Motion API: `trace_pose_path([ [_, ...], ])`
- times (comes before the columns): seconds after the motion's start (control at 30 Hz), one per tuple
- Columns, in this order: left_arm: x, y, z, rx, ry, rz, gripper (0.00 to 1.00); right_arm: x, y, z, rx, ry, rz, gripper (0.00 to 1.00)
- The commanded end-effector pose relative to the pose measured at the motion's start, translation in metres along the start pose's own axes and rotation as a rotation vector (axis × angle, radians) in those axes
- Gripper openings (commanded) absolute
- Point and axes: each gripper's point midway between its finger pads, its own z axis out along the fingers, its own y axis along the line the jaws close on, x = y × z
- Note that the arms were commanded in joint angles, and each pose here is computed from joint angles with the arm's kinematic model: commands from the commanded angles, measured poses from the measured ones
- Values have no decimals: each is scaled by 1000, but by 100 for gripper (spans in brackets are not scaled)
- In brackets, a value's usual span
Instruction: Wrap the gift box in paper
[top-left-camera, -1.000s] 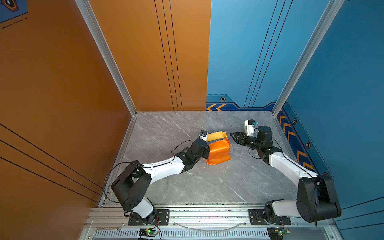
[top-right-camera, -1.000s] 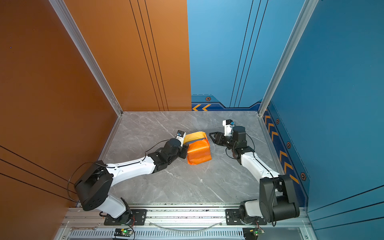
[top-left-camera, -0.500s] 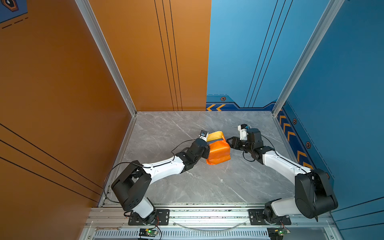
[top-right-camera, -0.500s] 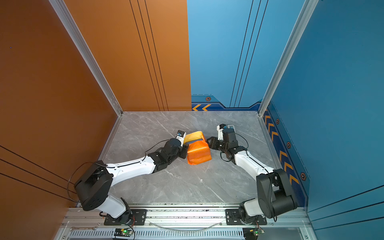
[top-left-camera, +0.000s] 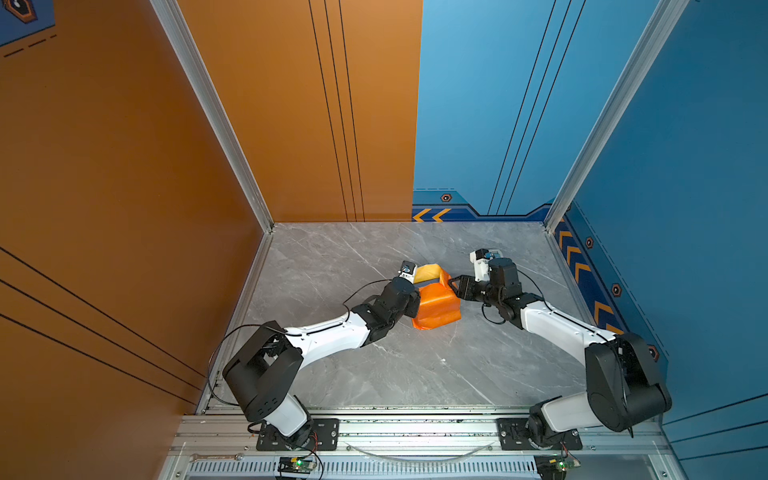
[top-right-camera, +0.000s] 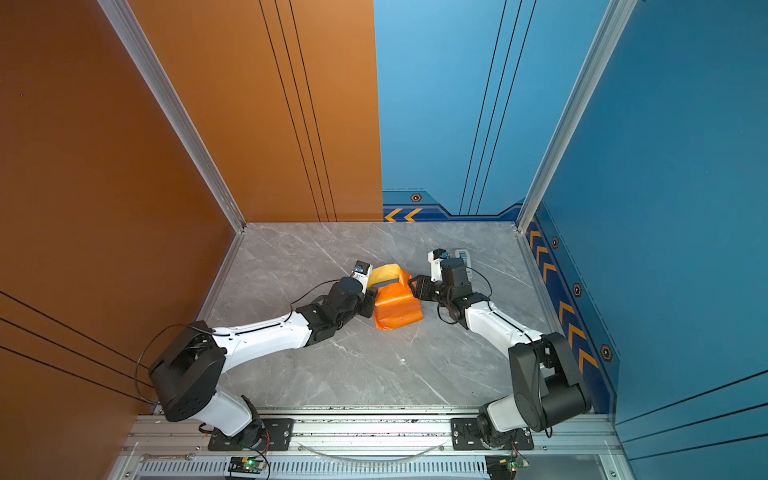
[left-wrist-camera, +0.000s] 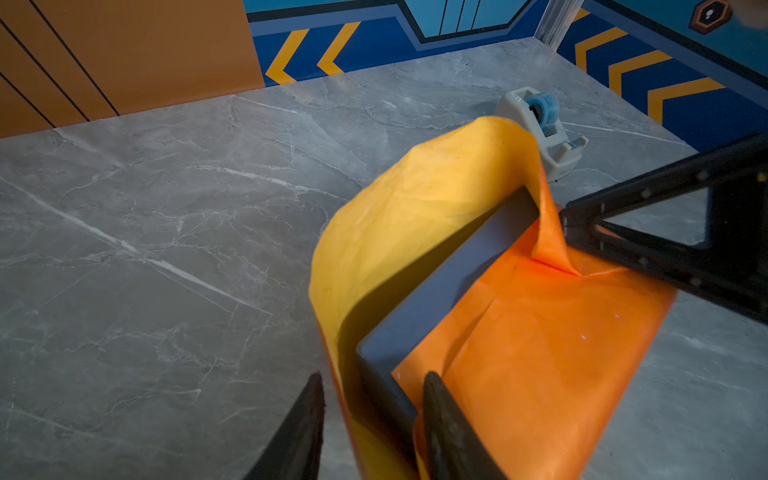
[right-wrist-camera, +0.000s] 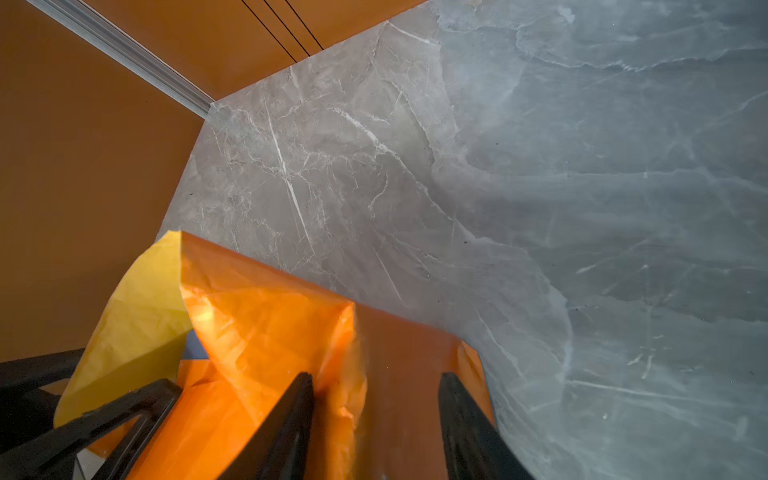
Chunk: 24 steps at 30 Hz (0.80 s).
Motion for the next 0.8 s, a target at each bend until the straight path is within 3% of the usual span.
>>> trace_pose_path([
  [0.0,33,-2,3,-7,113,72,40,40,-19,12,44,128,7,52],
  [0.23,24,-4,4,4,91,67,42,56,-22,10,60,169,16,53],
  [0.47,-8,-11,-3,77,46,35,59,86,-42,3,138,222,29,53],
  [0.6,-28,-13,-14,114,29,85,70,89,-44,3,150,224,13,53],
  [0.77,-79,-17,-30,193,-2,178,80,90,-40,7,123,224,-2,53],
])
